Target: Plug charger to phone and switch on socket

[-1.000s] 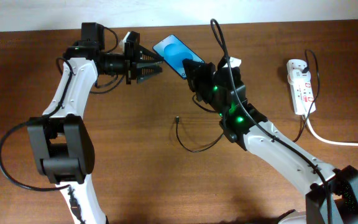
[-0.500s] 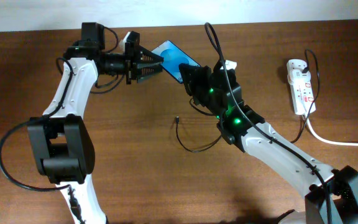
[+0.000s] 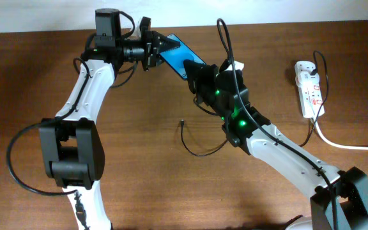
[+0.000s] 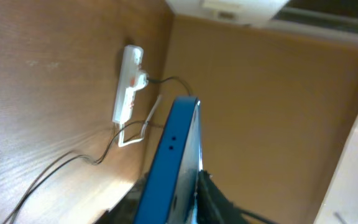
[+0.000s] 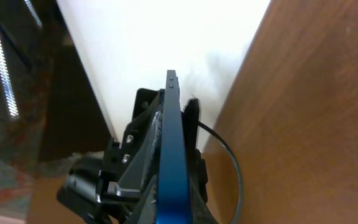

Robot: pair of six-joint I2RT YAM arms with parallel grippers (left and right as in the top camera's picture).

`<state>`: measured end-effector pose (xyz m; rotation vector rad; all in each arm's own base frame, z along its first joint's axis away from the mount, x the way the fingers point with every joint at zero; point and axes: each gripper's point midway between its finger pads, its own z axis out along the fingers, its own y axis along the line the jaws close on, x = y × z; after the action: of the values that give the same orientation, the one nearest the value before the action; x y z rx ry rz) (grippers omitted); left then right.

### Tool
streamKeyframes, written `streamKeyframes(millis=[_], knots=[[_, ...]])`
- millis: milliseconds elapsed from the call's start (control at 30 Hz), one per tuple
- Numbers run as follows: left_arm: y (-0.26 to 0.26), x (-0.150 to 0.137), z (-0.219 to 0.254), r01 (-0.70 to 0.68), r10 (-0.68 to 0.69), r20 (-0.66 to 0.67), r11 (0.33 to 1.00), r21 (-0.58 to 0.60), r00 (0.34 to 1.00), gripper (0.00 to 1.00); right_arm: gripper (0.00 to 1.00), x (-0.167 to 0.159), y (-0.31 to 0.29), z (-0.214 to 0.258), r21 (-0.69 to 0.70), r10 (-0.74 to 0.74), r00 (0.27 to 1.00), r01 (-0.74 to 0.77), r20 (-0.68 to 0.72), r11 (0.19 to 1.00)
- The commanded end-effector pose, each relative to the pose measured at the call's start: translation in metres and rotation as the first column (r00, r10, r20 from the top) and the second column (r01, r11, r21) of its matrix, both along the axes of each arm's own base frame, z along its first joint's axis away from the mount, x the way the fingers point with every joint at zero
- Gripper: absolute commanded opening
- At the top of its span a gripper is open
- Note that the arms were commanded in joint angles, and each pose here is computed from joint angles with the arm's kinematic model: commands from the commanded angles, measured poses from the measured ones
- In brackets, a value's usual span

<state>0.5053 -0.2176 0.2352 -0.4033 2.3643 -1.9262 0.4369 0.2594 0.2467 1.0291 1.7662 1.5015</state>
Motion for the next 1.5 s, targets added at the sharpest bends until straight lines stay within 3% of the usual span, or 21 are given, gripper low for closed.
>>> streamKeyframes(millis=[0,167,267,300,400,433,500,567,633,733,767,867,1067,1300,1367,1467], knots=[[-0.014,0.006,0.022,-0.017,0.014,-0.045,0.998,-0.064,0.999,0.21,0.04,-0.004,0.014,-0.009,0.017,0.048,0.998,-0.047,-0.041,0.999],[-0.036,-0.005,0.030,0.040,-0.042,-0.024,0.995,-0.086,0.999,0.21,0.04,0.001,0.009,0.000,0.053,0.007,1.000,-0.007,-0.017,0.999],[-0.039,-0.015,0.034,0.105,-0.105,0.009,0.989,-0.101,0.994,0.12,0.04,0.001,0.010,0.000,0.053,0.009,1.000,-0.008,-0.017,0.999],[-0.039,-0.016,0.034,0.112,-0.111,0.017,0.989,-0.101,0.994,0.02,0.04,0.001,0.010,0.000,0.051,0.012,1.000,-0.011,-0.016,0.999],[-0.039,-0.016,0.033,0.115,-0.112,0.032,0.989,-0.094,0.993,0.00,0.04,0.000,0.011,-0.001,0.045,0.017,1.000,-0.017,-0.018,0.999],[-0.038,-0.014,0.032,0.109,-0.106,0.044,0.990,-0.088,0.993,0.00,0.08,0.000,0.011,-0.002,0.038,0.018,1.000,-0.018,-0.019,0.999],[-0.037,-0.010,0.030,0.100,-0.092,0.128,0.993,-0.057,0.987,0.00,0.28,0.000,0.010,-0.003,-0.026,0.031,0.999,-0.031,0.017,0.999],[-0.036,-0.007,0.029,0.103,-0.095,0.220,0.994,-0.027,0.971,0.00,0.41,-0.001,0.008,-0.012,-0.118,0.048,0.998,-0.044,0.029,0.992],[-0.029,-0.006,0.030,0.106,-0.096,0.249,0.994,-0.023,0.964,0.00,0.48,0.000,0.002,-0.022,-0.250,0.076,0.995,-0.059,0.059,0.967],[0.001,-0.005,0.036,0.136,-0.116,0.305,0.990,-0.043,0.945,0.00,0.71,0.000,-0.007,-0.022,-0.473,0.281,0.945,-0.172,0.169,0.864],[0.010,-0.006,0.038,0.147,-0.123,0.324,0.988,-0.050,0.938,0.00,0.73,-0.001,-0.010,-0.019,-0.502,0.337,0.922,-0.205,0.188,0.840],[0.036,-0.006,0.037,0.152,-0.123,0.350,0.987,-0.057,0.929,0.00,0.73,-0.007,-0.030,-0.034,-0.547,0.420,0.898,-0.287,0.132,0.786],[0.051,-0.016,0.014,0.153,-0.138,0.380,0.988,-0.012,0.915,0.00,0.74,-0.039,-0.047,-0.095,-0.628,0.505,0.856,-0.456,-0.115,0.630],[0.057,-0.016,0.007,0.138,-0.131,0.389,0.990,0.011,0.912,0.00,0.70,-0.073,-0.058,-0.142,-0.694,0.500,0.799,-0.568,-0.334,0.443],[0.070,-0.012,0.007,0.113,-0.107,0.386,0.994,0.009,0.916,0.00,0.64,-0.074,-0.053,-0.149,-0.688,0.515,0.780,-0.591,-0.355,0.422],[0.089,-0.008,0.004,0.075,-0.072,0.373,0.997,0.007,0.925,0.00,0.64,-0.069,-0.034,-0.160,-0.643,0.556,0.743,-0.639,-0.374,0.422]])
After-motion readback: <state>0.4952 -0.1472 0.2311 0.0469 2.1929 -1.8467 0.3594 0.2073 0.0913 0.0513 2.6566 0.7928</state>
